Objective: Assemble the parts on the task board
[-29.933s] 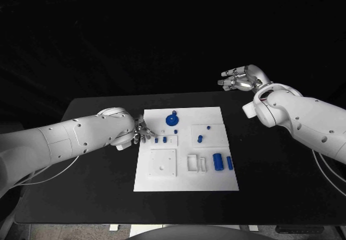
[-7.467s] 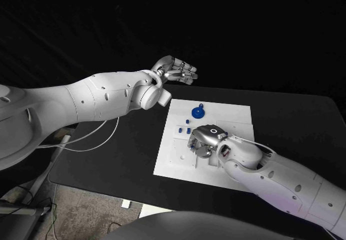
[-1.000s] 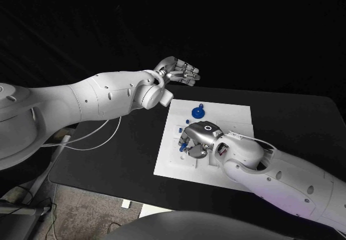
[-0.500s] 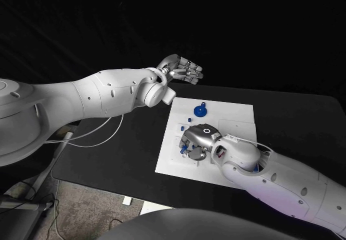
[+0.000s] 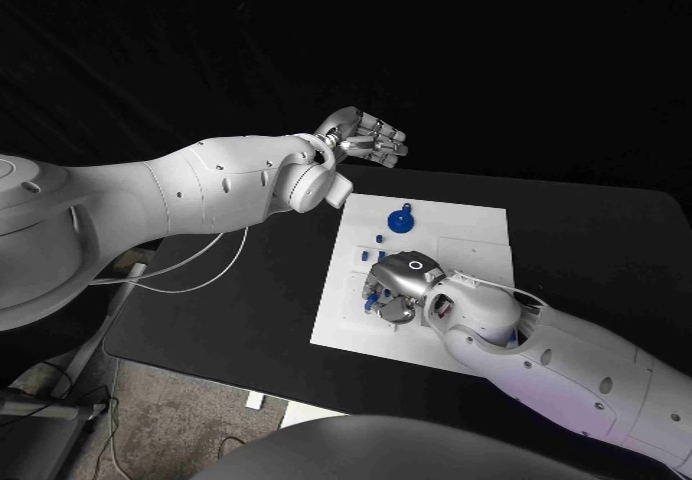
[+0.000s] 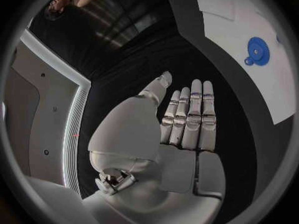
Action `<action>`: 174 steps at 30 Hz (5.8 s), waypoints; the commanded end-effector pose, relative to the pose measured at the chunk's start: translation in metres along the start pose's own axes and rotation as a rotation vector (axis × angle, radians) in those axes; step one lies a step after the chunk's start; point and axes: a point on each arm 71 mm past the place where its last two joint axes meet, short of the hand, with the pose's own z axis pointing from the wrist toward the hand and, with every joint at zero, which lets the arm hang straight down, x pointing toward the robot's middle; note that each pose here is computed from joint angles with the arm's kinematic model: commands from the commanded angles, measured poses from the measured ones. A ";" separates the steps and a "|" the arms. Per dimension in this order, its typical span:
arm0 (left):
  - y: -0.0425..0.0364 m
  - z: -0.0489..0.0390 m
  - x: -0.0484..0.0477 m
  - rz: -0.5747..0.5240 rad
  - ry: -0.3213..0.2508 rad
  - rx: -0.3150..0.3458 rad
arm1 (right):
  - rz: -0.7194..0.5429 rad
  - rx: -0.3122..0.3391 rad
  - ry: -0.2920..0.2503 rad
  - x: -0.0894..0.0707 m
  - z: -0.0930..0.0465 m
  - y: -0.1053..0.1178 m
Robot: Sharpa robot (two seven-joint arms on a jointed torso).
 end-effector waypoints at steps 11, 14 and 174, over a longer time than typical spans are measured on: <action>-0.0014 0.0005 0.0022 -0.011 0.015 0.008 | -0.015 0.001 0.027 0.005 -0.001 -0.001; -0.0015 0.0006 0.0024 -0.011 0.015 0.009 | -0.015 0.001 0.029 0.005 0.000 -0.001; 0.0239 -0.0338 -0.0263 -0.110 0.010 0.054 | 0.753 0.738 0.339 -0.023 -0.166 -0.170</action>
